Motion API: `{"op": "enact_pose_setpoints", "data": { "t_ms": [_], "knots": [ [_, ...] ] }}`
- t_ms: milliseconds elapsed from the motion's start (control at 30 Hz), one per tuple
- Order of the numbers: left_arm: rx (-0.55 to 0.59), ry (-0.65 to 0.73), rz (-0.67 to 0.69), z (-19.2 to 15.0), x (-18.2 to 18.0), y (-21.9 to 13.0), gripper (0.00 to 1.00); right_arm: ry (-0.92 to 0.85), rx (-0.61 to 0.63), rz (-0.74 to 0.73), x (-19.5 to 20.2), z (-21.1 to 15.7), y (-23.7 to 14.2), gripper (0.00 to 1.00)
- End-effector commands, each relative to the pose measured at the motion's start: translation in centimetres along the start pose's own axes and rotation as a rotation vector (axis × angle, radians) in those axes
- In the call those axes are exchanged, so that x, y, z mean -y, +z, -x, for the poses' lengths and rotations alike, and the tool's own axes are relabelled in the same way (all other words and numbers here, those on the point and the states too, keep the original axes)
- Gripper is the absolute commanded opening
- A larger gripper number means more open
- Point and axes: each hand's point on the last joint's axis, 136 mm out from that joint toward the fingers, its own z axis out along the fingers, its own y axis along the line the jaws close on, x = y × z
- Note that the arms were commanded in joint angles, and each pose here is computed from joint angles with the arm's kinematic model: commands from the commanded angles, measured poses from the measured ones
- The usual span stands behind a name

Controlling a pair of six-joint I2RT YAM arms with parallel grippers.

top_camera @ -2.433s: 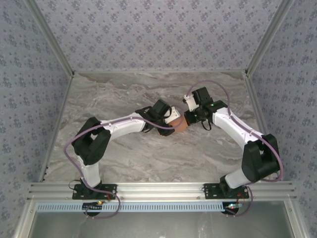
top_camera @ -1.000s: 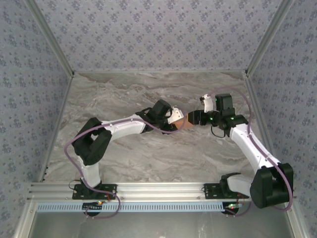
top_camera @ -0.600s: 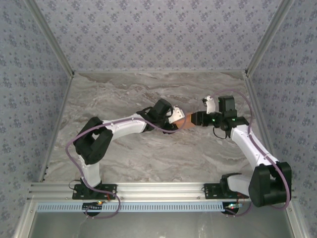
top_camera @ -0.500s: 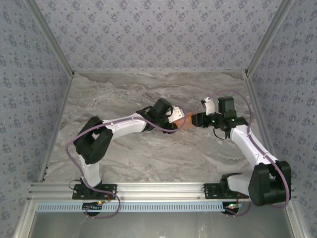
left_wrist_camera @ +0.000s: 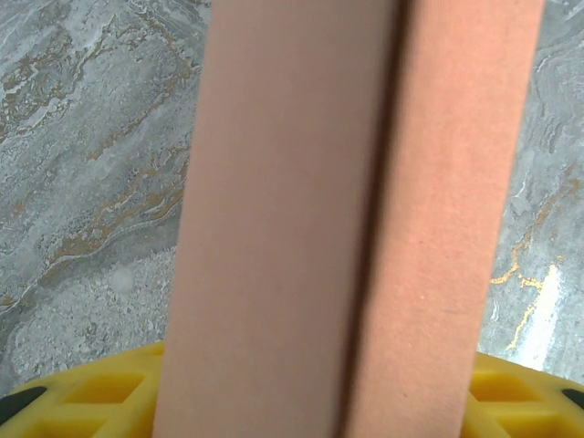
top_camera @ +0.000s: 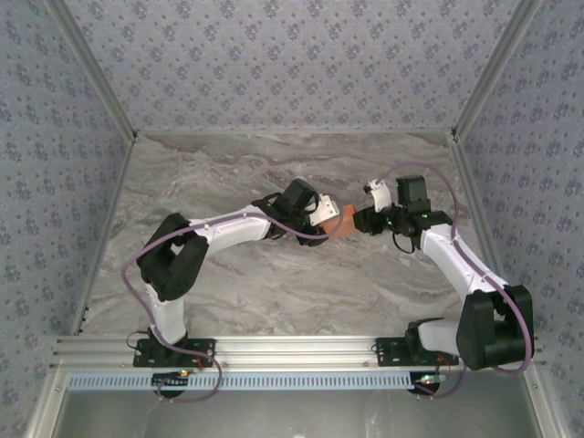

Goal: Fold the paper box

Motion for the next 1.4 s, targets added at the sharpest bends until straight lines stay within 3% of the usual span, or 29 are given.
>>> {"op": "enact_pose_setpoints", "data": {
  "t_ms": [0, 100, 200, 333, 533, 700, 867, 1067, 1367],
  "knots": [
    [-0.055, 0.014, -0.036, -1.2, 0.8, 0.7, 0.55, -0.040, -0.028, 0.009, -0.6, 0.2, -0.9, 0.42],
    [-0.062, 0.021, -0.031, -1.4, 0.6, 0.3, 0.55, 0.040, -0.006, 0.062, -0.5, -0.5, -2.1, 0.49],
    [-0.061, 0.022, -0.029, -1.5, 0.3, 0.0, 0.55, 0.169, 0.064, 0.163, -0.5, 0.0, -3.7, 0.50],
    [-0.063, 0.041, -0.043, -1.5, 0.5, -0.2, 0.54, 0.304, 0.143, 0.171, 0.9, 0.9, -4.4, 0.48],
    [-0.073, 0.079, -0.054, -1.7, 0.8, -0.6, 0.53, 0.404, 0.153, 0.120, 3.1, 1.9, -3.3, 0.30],
    [-0.083, 0.121, -0.053, -1.8, 0.8, -1.0, 0.52, 0.420, 0.114, 0.100, 4.1, 1.8, -1.7, 0.22],
    [-0.097, 0.135, -0.040, -1.6, 0.4, -1.3, 0.55, 0.393, 0.066, 0.158, 2.5, 1.7, 0.3, 0.19],
    [-0.075, 0.121, -0.040, -0.9, 0.4, -1.5, 0.67, 0.370, 0.020, 0.137, 1.6, 0.8, 1.7, 0.20],
    [-0.019, 0.097, -0.078, 0.2, 0.6, -2.3, 0.66, 0.347, -0.007, 0.039, 3.0, -1.9, 1.5, 0.30]
  ]
}}
